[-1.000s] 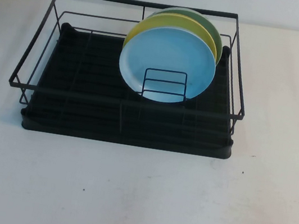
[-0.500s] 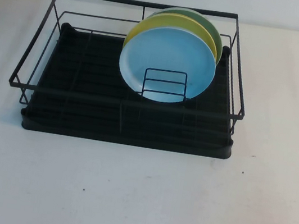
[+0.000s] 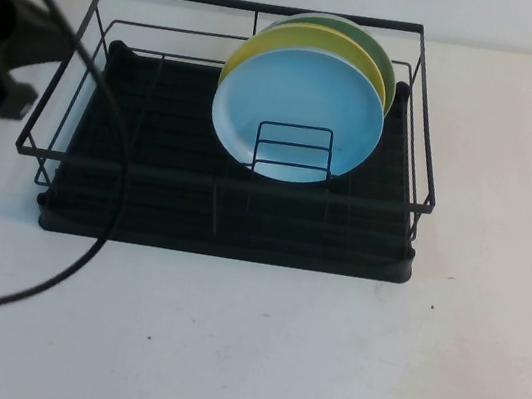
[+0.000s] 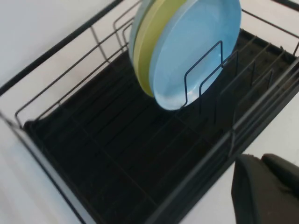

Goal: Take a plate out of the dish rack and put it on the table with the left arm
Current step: Grasp the plate from the shelf

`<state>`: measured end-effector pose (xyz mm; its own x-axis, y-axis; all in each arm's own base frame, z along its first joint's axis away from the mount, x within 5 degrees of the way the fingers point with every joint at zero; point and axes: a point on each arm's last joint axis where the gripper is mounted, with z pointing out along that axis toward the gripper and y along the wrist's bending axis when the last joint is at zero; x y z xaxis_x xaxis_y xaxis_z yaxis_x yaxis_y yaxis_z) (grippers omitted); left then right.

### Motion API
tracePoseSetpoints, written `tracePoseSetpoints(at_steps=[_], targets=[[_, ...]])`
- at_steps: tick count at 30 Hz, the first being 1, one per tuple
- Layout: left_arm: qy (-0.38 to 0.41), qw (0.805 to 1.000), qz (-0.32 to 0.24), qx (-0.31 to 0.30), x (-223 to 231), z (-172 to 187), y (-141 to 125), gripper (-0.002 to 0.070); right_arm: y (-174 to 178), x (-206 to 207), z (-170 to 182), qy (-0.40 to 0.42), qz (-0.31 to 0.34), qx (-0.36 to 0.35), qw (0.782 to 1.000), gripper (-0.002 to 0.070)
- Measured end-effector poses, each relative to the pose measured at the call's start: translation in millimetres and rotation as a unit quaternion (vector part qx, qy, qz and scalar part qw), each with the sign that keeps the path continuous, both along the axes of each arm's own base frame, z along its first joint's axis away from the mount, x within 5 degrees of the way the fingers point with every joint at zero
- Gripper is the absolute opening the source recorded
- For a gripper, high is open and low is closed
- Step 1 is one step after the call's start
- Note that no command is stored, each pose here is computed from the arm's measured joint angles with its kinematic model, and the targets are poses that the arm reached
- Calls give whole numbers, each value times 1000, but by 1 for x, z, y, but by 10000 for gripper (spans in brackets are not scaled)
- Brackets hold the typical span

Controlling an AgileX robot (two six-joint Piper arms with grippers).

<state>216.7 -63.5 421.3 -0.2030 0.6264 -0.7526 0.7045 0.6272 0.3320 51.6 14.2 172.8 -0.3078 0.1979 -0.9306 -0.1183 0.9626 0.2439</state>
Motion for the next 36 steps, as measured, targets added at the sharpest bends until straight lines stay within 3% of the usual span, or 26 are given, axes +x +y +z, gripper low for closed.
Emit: tracePoseSetpoints(at_steps=[8,13,16,20,23,36], targets=[[-34,989,-105,97,71,2,-40,-4,0,0,0,0,0,0,1000,-20],[-55,982,-136,116,92,-6,-68,5,0,0,0,0,0,0,1000,-20],[-54,977,-157,133,101,-17,-80,90,0,0,0,0,0,0,1000,-20],[-59,966,-196,157,110,-34,-98,325,0,0,0,0,0,0,1000,-20],[-71,962,-211,161,116,-44,-114,423,0,0,0,0,0,0,1000,-20],[-127,965,-180,139,150,-76,-145,450,0,0,0,0,0,0,1000,-20]])
